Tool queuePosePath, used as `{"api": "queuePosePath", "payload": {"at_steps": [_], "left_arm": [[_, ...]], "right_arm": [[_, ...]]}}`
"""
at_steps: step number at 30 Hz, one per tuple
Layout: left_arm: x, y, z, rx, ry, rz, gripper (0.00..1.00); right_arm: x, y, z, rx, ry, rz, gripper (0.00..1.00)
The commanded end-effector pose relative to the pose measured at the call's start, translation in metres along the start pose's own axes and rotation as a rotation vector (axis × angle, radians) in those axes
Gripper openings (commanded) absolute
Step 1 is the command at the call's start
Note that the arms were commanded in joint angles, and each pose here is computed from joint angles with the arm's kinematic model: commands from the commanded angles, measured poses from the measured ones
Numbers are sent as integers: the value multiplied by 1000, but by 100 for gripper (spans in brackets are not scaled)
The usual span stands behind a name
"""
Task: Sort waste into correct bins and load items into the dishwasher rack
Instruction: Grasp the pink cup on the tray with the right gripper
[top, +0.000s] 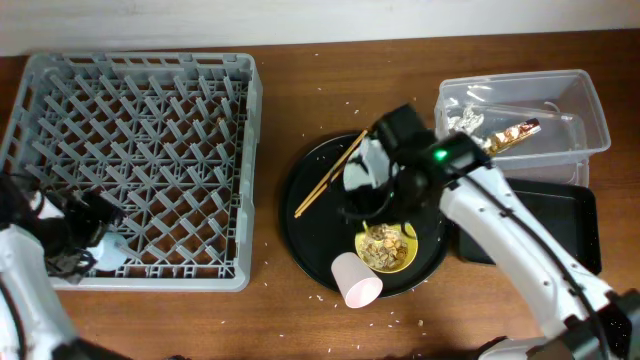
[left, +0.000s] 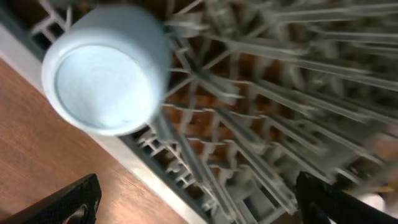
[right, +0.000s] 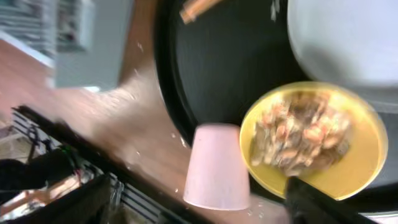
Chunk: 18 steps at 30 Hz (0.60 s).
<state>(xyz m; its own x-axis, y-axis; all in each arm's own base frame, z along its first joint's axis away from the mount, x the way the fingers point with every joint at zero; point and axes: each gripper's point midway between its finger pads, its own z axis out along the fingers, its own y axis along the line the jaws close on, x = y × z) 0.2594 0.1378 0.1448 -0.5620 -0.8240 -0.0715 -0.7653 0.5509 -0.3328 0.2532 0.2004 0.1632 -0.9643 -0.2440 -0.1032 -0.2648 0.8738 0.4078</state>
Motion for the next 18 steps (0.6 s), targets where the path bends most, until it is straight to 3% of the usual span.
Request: {"api": "queuePosePath", "payload": {"at_steps": [1,3,5,7,10,13,14,18], "left_arm": [[14,-54,-50,188,-101,275,97],[56,-102,-71,361,-106,555,90],[101,-132,-77,428,-64,773,82],[153,-150,-73,459,22,1007,80],[199,-159,-60,404,99,1210,68],[212,-173,-59,423,70,1277,68],[207,-178,-60,434,44,1267,68],[197,-178,-60,428,25,1231,69]], "right_arm": [[13,1,12,11,40,41,83],[9,2,12,12,24,40,83],[0,-8,10,36,-14,119,76],[-16,-14,4,-4,-69,191,59],[-2,-8,-2,-110,10,236,42],[46,4,5,-71,192,215,42],[59,9,10,-41,235,208,49],[91,7,34,82,315,338,50]]}}
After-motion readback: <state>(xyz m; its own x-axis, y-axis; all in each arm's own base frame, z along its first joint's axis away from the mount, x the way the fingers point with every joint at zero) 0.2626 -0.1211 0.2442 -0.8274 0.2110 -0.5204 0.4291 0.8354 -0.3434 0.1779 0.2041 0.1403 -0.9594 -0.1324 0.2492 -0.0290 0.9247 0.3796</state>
